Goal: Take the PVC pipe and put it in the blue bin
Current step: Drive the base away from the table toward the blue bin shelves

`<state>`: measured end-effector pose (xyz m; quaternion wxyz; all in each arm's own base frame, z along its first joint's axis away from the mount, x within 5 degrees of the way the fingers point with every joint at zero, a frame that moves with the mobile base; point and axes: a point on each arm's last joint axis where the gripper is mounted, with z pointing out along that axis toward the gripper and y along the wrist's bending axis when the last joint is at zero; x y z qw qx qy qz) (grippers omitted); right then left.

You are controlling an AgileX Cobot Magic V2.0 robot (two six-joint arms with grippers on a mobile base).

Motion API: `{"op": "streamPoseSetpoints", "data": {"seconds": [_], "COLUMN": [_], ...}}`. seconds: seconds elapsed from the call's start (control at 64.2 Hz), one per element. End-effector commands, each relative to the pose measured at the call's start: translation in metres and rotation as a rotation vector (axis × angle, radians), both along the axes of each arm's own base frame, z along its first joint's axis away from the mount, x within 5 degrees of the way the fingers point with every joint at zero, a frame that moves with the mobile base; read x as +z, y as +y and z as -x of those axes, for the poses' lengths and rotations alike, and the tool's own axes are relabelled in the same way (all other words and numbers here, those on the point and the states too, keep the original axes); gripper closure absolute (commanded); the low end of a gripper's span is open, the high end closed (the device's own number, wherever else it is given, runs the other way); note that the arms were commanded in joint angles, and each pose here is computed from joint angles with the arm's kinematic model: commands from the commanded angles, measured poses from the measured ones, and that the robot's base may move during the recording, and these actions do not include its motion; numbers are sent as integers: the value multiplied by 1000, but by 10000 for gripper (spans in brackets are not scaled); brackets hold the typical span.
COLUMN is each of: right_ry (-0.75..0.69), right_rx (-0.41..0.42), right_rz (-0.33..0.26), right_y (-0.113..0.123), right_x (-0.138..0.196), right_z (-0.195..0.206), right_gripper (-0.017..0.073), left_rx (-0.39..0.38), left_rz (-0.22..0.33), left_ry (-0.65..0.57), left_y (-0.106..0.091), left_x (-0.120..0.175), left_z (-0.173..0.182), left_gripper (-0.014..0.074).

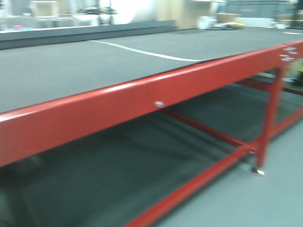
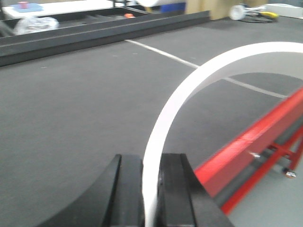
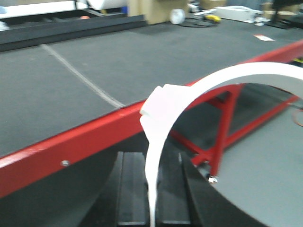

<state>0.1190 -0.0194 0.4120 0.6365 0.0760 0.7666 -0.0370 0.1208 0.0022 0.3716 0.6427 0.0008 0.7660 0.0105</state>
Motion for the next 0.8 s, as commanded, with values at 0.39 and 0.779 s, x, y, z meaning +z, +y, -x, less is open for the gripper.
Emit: {"op": "streamPoseSetpoints", "data": {"seconds": [0.39, 0.779], "right_ry": [-32, -32], "right_rx": [0, 0], "right_rz": [15, 15], "right_y": [0, 0], "right_x": [3, 3], "right_z": [2, 2], "right_gripper": [727, 727], "left_rx": [2, 2], "left_rz": [11, 11], "left_ry": [-32, -32], "left_y": [0, 0], "left_x": [3, 3], "left_z": [1, 1], "left_gripper": [704, 704]}}
